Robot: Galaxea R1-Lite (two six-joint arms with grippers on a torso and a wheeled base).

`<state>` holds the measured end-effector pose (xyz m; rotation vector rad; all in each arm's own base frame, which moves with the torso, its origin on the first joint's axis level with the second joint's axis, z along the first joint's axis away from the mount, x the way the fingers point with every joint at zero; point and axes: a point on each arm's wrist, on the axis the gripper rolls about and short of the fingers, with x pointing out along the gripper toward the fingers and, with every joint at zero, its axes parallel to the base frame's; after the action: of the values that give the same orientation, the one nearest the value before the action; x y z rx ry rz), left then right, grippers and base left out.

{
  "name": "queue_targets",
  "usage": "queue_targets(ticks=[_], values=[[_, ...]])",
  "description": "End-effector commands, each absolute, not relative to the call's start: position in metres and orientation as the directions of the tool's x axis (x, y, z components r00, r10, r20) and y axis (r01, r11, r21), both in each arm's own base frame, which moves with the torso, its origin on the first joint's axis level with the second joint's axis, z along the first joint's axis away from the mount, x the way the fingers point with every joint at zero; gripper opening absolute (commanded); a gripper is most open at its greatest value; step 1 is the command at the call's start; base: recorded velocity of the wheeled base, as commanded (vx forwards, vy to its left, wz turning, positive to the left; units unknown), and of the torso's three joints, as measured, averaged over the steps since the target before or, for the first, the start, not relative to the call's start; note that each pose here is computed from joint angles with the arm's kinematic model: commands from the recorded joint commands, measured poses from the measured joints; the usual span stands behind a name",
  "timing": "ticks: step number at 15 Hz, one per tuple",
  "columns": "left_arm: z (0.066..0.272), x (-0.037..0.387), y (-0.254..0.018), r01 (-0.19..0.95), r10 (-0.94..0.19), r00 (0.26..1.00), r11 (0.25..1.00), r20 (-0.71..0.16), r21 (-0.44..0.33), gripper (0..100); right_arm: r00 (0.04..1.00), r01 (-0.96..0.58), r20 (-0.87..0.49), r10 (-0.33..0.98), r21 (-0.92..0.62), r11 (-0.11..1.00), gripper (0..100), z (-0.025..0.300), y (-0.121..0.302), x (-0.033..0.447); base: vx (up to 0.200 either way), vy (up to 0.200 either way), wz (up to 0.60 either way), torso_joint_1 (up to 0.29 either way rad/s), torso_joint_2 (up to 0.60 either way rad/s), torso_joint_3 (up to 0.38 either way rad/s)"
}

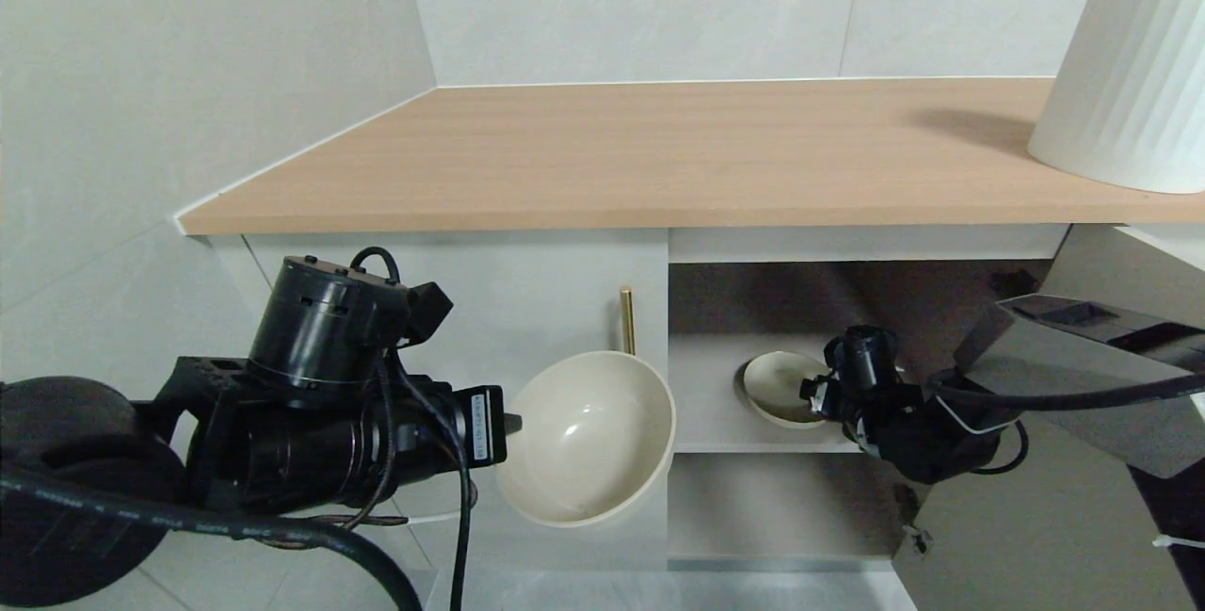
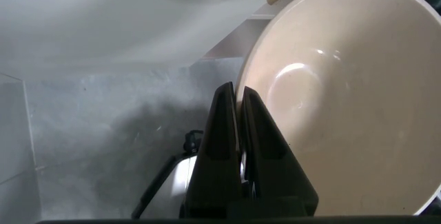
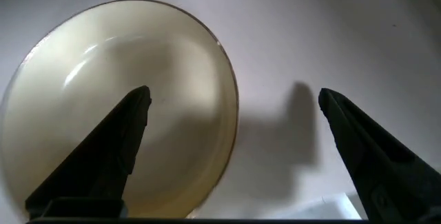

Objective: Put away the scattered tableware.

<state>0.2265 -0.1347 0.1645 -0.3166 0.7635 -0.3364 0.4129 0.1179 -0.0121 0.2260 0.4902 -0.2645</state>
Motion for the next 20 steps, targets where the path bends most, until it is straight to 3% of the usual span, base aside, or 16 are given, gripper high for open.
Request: queue_targets(ticks=[1,4,5,6,7,11,15,20], values=[[0.162,0.226,-0.142,0.200,-0.420,0.658,0.898,-0.625,-0.392,0,0.869,0.270,-0.467,-0.162,0.174,0.947,100,0.018,0.122,0.397,0.000,0.000,0.00,0.000,0.00,0.000],[0.154,0.223,-0.161,0.255,-0.448,0.619,0.892,-0.645,-0.374,0,0.869,0.110,-0.495,-0.015,0.163,0.980,100,0.065,0.140,0.352,0.000,0.000,0.00,0.000,0.00,0.000],[0.154,0.223,-0.161,0.255,-0.448,0.619,0.892,-0.645,-0.374,0,0.869,0.110,-0.495,-0.015,0.163,0.980,100,0.065,0.140,0.352,0.000,0.000,0.00,0.000,0.00,0.000],[0.138,0.223,-0.173,0.301,-0.440,0.575,0.898,-0.690,-0.322,0,0.847,-0.020,-0.521,0.103,0.163,0.986,100,0.094,0.155,0.315,0.000,0.000,0.00,0.000,0.00,0.000],[0.132,0.223,-0.177,0.308,-0.429,0.563,0.902,-0.706,-0.303,0,0.839,-0.057,-0.526,0.139,0.169,0.984,100,0.102,0.159,0.304,0.000,0.000,0.00,0.000,0.00,0.000],[0.103,0.227,-0.193,0.301,-0.295,0.577,0.944,-0.762,-0.139,0,0.756,-0.284,-0.543,0.366,0.232,0.930,100,0.142,0.179,0.242,0.000,0.000,0.00,0.000,0.00,0.000],[0.106,0.228,-0.198,0.287,-0.280,0.605,0.950,-0.746,-0.124,0,0.646,-0.438,-0.577,0.499,0.255,0.862,100,0.152,0.190,0.199,0.000,0.000,0.00,0.000,0.00,0.000],[0.115,0.224,-0.202,0.276,-0.292,0.628,0.950,-0.722,-0.144,0,0.589,-0.447,-0.660,0.467,0.216,0.868,100,0.128,0.201,0.201,0.000,0.000,0.00,0.000,0.00,0.000]])
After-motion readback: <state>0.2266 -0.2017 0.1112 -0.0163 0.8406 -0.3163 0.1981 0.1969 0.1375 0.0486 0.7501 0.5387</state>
